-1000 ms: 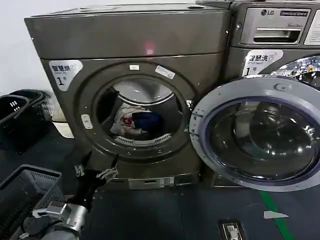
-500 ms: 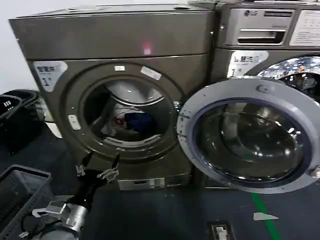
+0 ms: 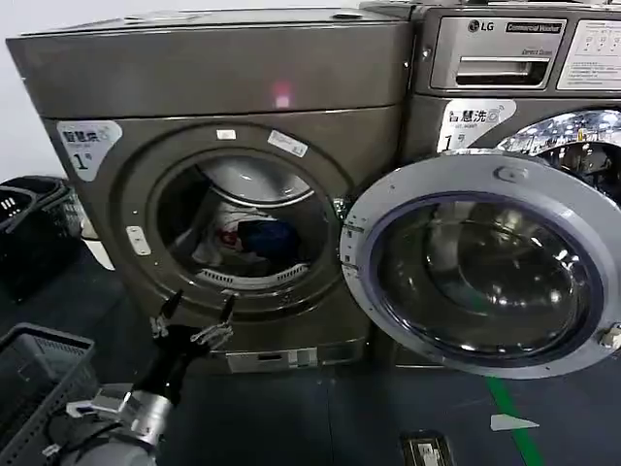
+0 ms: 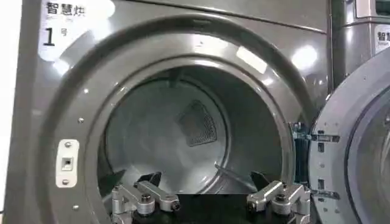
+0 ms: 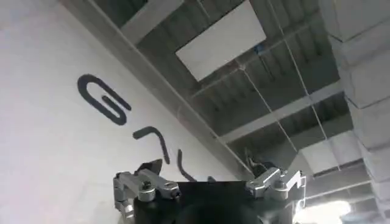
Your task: Grasp the clothes from the dryer.
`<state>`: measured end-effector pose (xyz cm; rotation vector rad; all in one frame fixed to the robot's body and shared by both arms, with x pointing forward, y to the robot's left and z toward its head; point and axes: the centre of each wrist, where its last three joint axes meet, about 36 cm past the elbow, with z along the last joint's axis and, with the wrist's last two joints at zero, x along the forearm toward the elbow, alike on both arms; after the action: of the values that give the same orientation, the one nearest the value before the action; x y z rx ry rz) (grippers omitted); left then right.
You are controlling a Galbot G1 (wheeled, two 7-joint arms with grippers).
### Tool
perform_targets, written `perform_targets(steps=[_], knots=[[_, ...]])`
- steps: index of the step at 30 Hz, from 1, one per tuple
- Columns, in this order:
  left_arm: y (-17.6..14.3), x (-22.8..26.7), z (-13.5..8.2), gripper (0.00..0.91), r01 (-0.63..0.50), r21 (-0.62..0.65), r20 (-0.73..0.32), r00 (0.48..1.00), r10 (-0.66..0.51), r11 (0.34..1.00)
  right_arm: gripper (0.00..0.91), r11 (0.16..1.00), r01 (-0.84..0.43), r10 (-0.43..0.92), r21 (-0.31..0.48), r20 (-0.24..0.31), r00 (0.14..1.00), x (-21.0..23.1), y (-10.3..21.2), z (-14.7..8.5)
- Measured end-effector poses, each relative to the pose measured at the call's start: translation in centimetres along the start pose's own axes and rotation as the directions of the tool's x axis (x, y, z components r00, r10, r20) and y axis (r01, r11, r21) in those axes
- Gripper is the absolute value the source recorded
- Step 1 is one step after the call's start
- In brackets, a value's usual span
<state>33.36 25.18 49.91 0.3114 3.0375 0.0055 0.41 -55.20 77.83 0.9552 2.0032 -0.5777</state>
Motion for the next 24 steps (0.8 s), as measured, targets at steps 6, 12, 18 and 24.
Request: perform_targets(steps=[6, 12, 18, 24], knots=[[-0.08, -0.27, 0.19, 0.907, -0.004, 0.006, 0.004, 1.0, 0.004, 1.0, 0.907, 1.0, 0.009, -0.009, 0.008, 0.01, 1.0, 0.1, -0.05, -0.03], [-0.15, -0.59, 0.3, 0.907, -0.011, 0.006, 0.005, 1.0, 0.01, 1.0, 0.907, 1.0, 0.012, -0.013, 0.011, 0.016, 1.0, 0.14, -0.07, -0.1], [-0.48, -0.84, 0.29, 0.907, -0.004, -0.007, -0.001, 1.0, 0.004, 1.0, 0.907, 1.0, 0.017, -0.017, 0.014, 0.021, 1.0, 0.07, -0.17, -0.32], [-0.99, -0.98, 0.38, 0.907, 0.008, -0.016, -0.003, 1.0, -0.008, 1.0, 0.907, 1.0, 0.022, -0.023, 0.016, 0.026, 0.999, -0.05, -0.17, -0.55]])
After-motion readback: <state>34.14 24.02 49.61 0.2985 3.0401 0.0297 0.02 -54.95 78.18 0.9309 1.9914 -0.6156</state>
